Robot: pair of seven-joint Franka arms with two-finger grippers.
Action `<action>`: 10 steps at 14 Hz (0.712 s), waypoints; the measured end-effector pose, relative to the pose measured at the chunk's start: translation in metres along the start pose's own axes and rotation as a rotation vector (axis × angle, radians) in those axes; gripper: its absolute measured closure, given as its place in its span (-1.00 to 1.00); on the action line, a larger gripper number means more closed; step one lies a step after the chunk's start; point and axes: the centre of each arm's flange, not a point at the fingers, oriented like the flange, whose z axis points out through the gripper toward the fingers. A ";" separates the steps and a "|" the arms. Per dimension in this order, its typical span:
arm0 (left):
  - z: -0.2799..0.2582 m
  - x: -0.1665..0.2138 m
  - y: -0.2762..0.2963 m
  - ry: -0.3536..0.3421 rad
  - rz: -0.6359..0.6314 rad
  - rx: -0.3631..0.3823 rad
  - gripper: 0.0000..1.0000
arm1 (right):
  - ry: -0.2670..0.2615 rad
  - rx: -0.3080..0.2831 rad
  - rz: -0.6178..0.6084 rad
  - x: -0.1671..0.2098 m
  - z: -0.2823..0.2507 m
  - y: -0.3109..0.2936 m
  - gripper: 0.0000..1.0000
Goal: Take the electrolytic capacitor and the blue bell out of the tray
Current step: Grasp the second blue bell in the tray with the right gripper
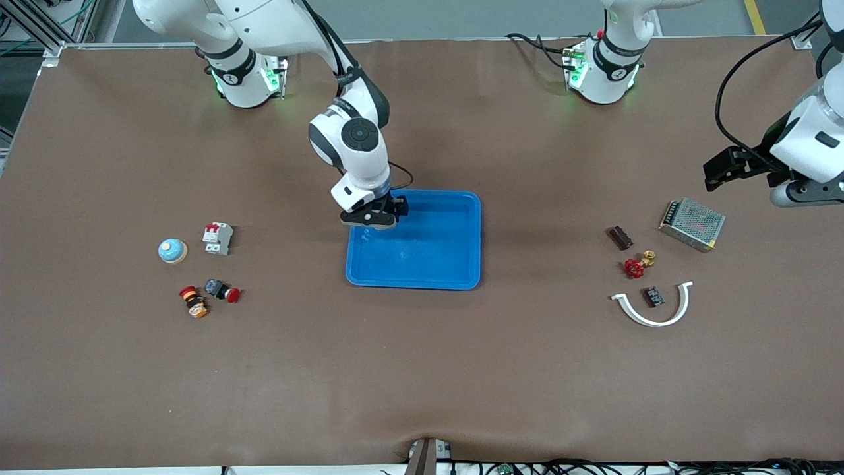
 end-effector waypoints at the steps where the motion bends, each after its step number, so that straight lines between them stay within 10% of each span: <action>1: 0.000 0.000 0.000 0.000 0.000 0.000 -1.00 | 0.001 0.001 0.000 -0.001 0.003 0.000 -1.00; 10: -0.001 -0.001 0.005 0.000 0.008 0.000 -1.00 | 0.003 0.002 0.003 0.000 0.008 -0.001 -0.91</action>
